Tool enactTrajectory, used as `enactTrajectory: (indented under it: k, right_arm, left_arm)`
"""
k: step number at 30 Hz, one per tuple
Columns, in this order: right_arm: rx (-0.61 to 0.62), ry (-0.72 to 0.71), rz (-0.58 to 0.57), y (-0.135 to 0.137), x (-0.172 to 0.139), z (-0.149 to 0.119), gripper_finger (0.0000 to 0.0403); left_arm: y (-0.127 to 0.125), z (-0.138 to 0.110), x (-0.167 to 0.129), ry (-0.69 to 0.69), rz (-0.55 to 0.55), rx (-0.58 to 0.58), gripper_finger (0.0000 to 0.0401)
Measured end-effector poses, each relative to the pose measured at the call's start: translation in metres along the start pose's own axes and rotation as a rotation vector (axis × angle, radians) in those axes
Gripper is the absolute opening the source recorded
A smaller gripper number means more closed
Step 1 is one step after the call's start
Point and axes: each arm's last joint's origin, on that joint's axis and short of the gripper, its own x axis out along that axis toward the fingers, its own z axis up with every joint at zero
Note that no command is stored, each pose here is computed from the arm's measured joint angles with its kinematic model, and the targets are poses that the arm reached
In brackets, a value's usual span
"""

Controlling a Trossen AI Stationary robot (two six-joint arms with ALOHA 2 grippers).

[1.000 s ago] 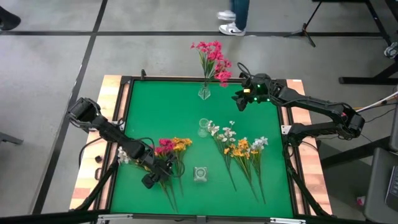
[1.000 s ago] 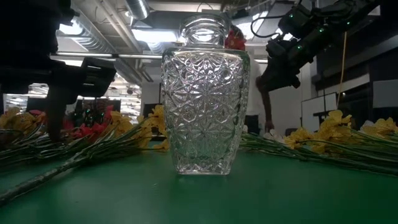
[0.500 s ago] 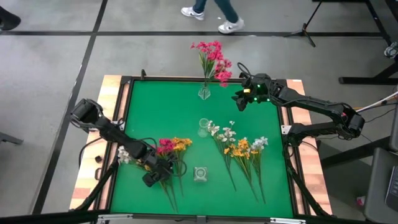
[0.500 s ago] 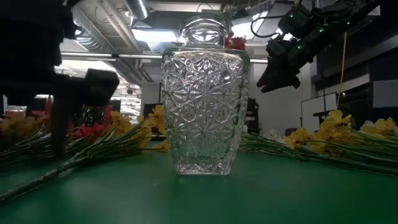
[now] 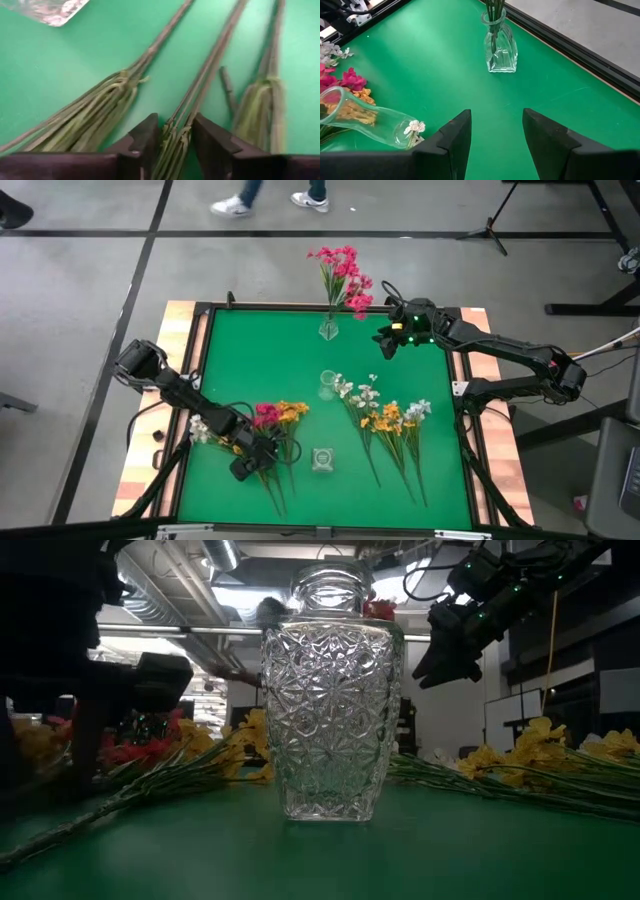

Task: Sort flowers into vase by color
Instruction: Put the pink flowers into the top transparent vase

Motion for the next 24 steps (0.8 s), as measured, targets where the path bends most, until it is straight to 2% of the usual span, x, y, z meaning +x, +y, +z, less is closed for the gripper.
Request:
enactTrajectory:
  k: [6,10,19,24]
  right_arm:
    - [0.001,-0.002,0.001,0.000,-0.001,0.000,0.0177]
    - [-0.002,-0.017,0.004,0.001,-0.004,0.001,0.0177]
    - [-0.007,-0.081,0.017,0.005,-0.024,0.006,0.0177]
    - [-0.007,-0.122,0.027,0.008,-0.038,0.007,0.0177]
  left_arm:
    - [-0.002,0.000,-0.001,0.011,0.050,0.010,0.0040]
    - [-0.004,0.006,-0.005,0.017,0.141,0.032,0.0013]
    - [-0.007,0.027,-0.015,0.068,0.245,0.066,0.0017]
    - [-0.007,0.038,-0.022,0.102,0.249,0.079,0.0017]
